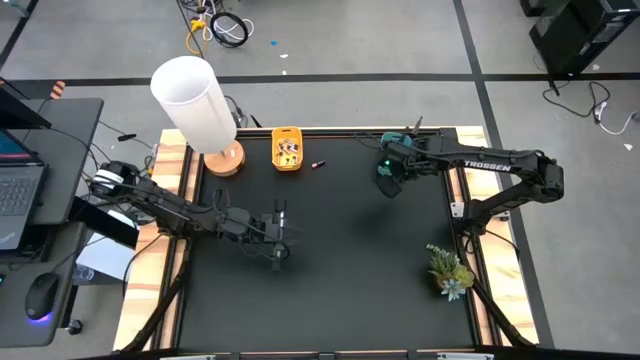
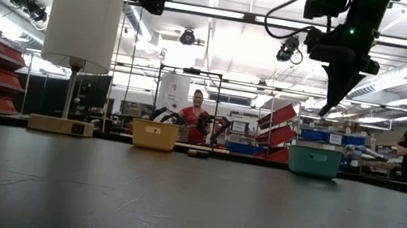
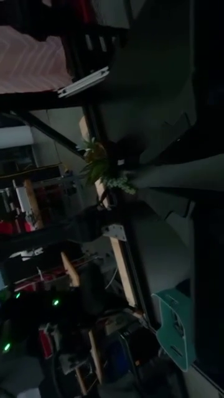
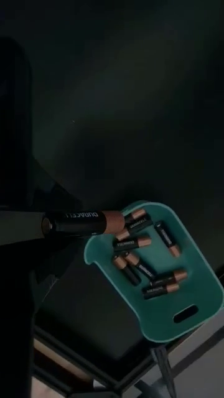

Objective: Sort batteries
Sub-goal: Put the black battery into the blue bin

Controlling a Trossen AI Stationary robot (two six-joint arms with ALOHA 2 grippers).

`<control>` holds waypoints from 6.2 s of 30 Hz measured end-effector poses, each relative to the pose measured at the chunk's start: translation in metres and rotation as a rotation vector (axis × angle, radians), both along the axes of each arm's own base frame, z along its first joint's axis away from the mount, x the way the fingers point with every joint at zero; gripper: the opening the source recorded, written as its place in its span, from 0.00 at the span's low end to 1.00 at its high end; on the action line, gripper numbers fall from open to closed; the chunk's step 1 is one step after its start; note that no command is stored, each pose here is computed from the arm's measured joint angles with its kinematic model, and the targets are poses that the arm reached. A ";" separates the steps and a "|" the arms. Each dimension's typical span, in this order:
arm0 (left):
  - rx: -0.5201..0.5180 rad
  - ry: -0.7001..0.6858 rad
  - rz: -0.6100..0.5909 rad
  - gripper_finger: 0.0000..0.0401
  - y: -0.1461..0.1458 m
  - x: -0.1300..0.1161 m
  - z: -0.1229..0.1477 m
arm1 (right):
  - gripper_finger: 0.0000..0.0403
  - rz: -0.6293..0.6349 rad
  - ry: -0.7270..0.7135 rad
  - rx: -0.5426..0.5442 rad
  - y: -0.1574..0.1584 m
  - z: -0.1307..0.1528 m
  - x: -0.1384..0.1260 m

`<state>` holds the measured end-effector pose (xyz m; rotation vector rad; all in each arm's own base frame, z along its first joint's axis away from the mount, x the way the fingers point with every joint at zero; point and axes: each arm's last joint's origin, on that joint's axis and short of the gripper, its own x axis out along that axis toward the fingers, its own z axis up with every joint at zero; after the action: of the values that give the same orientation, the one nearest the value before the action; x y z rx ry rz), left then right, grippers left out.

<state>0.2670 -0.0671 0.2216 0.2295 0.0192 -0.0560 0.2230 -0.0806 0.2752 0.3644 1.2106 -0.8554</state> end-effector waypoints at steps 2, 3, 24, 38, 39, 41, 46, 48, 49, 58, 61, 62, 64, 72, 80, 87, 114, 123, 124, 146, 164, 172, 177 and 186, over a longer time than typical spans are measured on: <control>0.003 0.009 0.000 0.17 0.000 0.000 -0.001 | 0.12 -0.009 -0.002 0.007 -0.003 0.000 -0.001; 0.004 0.008 0.000 0.17 0.000 0.000 -0.001 | 0.12 -0.016 -0.004 0.014 -0.005 0.000 -0.002; 0.009 0.008 0.028 0.17 0.001 0.000 -0.001 | 0.35 -0.131 0.153 0.057 -0.107 -0.070 0.001; 0.041 0.021 0.049 0.17 0.002 0.000 -0.002 | 0.44 0.008 -0.123 -0.087 -0.010 0.026 0.021; 0.041 0.021 0.049 0.17 0.002 0.000 -0.002 | 0.44 0.020 -0.165 -0.089 0.006 0.027 0.024; 0.038 0.016 0.049 0.17 0.002 0.000 -0.002 | 0.44 0.032 -0.255 -0.082 0.034 0.024 0.030; -0.017 0.008 0.051 0.17 0.002 0.000 -0.001 | 0.44 0.056 -0.391 -0.028 0.095 0.008 0.053; -0.051 0.003 0.051 0.17 0.002 0.000 0.000 | 0.44 0.061 -0.392 -0.001 0.113 -0.004 0.063; -0.072 0.002 0.052 0.17 0.002 0.000 0.000 | 0.44 0.064 -0.380 0.007 0.119 -0.011 0.069; -0.169 0.087 -0.016 0.17 -0.011 -0.007 -0.010 | 0.44 0.174 -0.430 -0.158 0.140 -0.067 0.124; -0.184 0.081 -0.018 0.17 -0.010 -0.020 -0.014 | 0.43 0.190 -0.485 -0.174 0.142 -0.069 0.133; -0.201 0.068 -0.019 0.17 -0.009 -0.024 -0.013 | 0.43 0.187 -0.501 -0.172 0.142 -0.068 0.134; -0.231 0.070 -0.018 0.17 -0.005 -0.037 -0.015 | 0.43 0.191 -0.514 -0.175 0.146 -0.064 0.132; -0.284 0.053 -0.007 0.17 0.001 -0.063 -0.021 | 0.42 0.151 -0.639 -0.270 0.154 -0.051 0.135; -0.257 0.088 -0.041 0.17 -0.005 -0.065 -0.023 | 0.42 0.188 -0.559 -0.284 0.158 -0.097 0.153; -0.206 0.109 -0.025 0.17 -0.004 -0.067 -0.025 | 0.42 0.148 -0.465 -0.225 0.127 -0.105 0.154; -0.089 0.095 0.287 0.17 0.025 -0.068 -0.031 | 0.42 0.498 -0.356 -0.142 -0.090 -0.111 0.136; -0.136 0.000 0.344 0.17 0.049 -0.070 -0.033 | 0.42 0.575 -0.306 -0.126 -0.103 -0.083 0.141; -0.138 -0.009 0.356 0.17 0.051 -0.069 -0.031 | 0.42 0.588 -0.311 -0.140 -0.104 -0.077 0.144; -0.127 -0.113 0.422 0.17 0.063 -0.068 -0.019 | 0.42 0.748 -0.124 0.031 -0.136 -0.113 0.177; -0.127 -0.149 0.430 0.17 0.064 -0.068 -0.016 | 0.42 0.781 -0.088 -0.054 -0.115 -0.089 0.197; -0.112 -0.173 0.431 0.17 0.065 -0.068 -0.013 | 0.42 0.735 -0.113 -0.049 -0.119 -0.084 0.212; -0.108 -0.166 0.431 0.17 0.065 -0.068 -0.014 | 0.42 0.768 -0.027 -0.011 -0.114 -0.104 0.231; -0.103 -0.152 0.432 0.17 0.065 -0.068 -0.015 | 0.42 0.753 0.002 0.048 -0.131 -0.104 0.221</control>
<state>0.1992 -0.0025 0.2066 0.1228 -0.0853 0.3899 0.4441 -0.2120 0.1710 -0.0678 1.2401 -0.1753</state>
